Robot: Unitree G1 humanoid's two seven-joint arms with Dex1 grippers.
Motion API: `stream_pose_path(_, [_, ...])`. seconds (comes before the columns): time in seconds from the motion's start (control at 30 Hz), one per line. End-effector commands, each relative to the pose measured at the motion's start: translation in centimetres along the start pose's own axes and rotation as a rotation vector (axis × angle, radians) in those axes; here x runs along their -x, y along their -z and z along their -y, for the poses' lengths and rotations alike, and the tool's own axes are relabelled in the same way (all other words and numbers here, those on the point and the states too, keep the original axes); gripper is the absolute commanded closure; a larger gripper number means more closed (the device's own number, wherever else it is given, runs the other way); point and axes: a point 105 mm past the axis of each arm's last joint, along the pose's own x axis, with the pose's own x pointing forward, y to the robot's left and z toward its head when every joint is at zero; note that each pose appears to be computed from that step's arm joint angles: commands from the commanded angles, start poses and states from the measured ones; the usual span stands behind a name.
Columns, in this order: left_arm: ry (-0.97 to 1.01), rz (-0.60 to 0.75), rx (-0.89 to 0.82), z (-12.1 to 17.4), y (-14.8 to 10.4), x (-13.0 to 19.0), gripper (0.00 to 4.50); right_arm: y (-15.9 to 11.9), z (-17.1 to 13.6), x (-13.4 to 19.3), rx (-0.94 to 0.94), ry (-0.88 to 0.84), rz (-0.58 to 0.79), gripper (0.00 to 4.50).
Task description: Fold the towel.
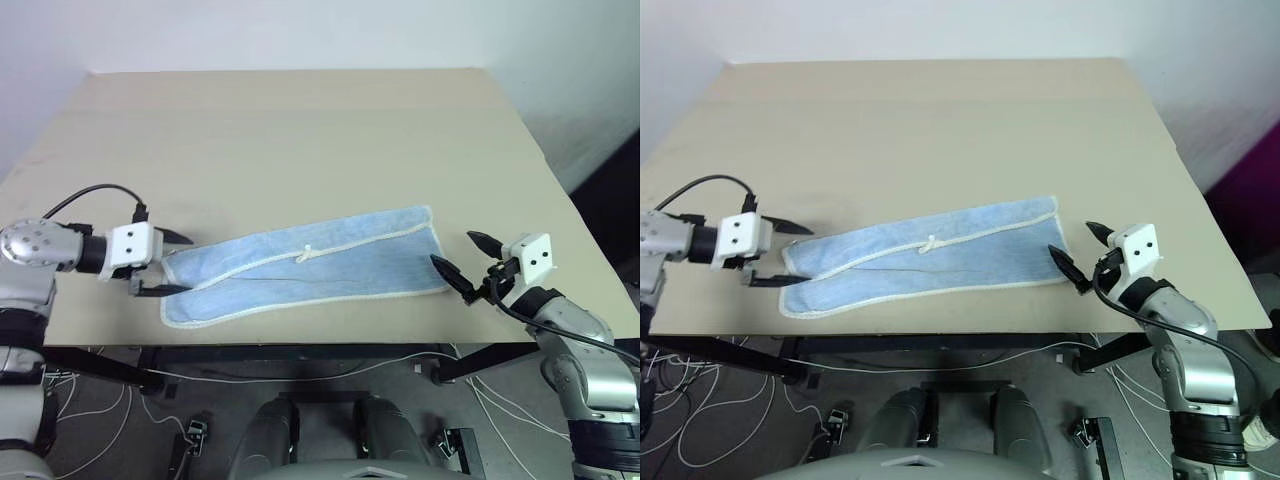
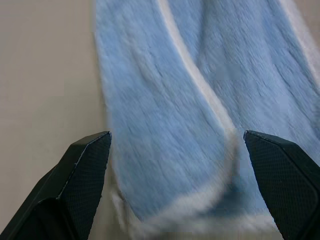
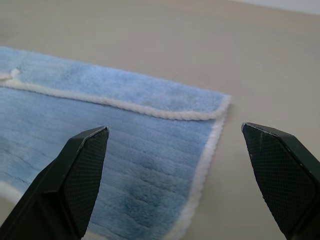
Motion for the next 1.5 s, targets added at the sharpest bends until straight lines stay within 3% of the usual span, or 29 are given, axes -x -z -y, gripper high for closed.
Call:
stream_pose_path(0.03, [-0.029, -0.016, -0.054, 0.0, -0.5, 1.8, 0.06, -1.3, -0.6, -1.0, 0.015, -0.028, 0.059, 0.00])
stream_pose_path(0.17, [-0.011, -0.058, -0.069, 1.3, 0.3, 2.1, 0.06, -1.6, -1.3, -1.8, 0.001, -0.063, 0.075, 0.00])
stream_pose_path(0.37, [-0.085, -0.051, -0.097, 0.6, 0.4, 1.7, 0.06, -1.4, -2.1, -2.6, -0.014, -0.103, 0.075, 0.00])
stream_pose_path(0.67, [-0.110, 0.038, -0.025, -0.4, -0.7, 1.3, 0.06, -1.3, -1.8, -2.4, -0.014, -0.091, 0.074, 0.00])
stream_pose_path(0.87, [-0.172, 0.020, -0.072, -1.5, -0.2, -0.1, 0.06, -1.2, -2.0, -2.3, -0.016, -0.081, 0.077, 0.00])
stream_pose_path(1.17, [-0.083, 0.017, -0.079, 0.0, 0.6, -0.6, 0.06, -1.3, -1.6, -2.0, -0.010, -0.062, 0.079, 0.00])
stream_pose_path(1.5, [-0.137, -0.030, -0.196, -0.9, 0.8, -1.5, 0.06, -1.5, -1.9, -2.2, -0.009, -0.069, 0.088, 0.00])
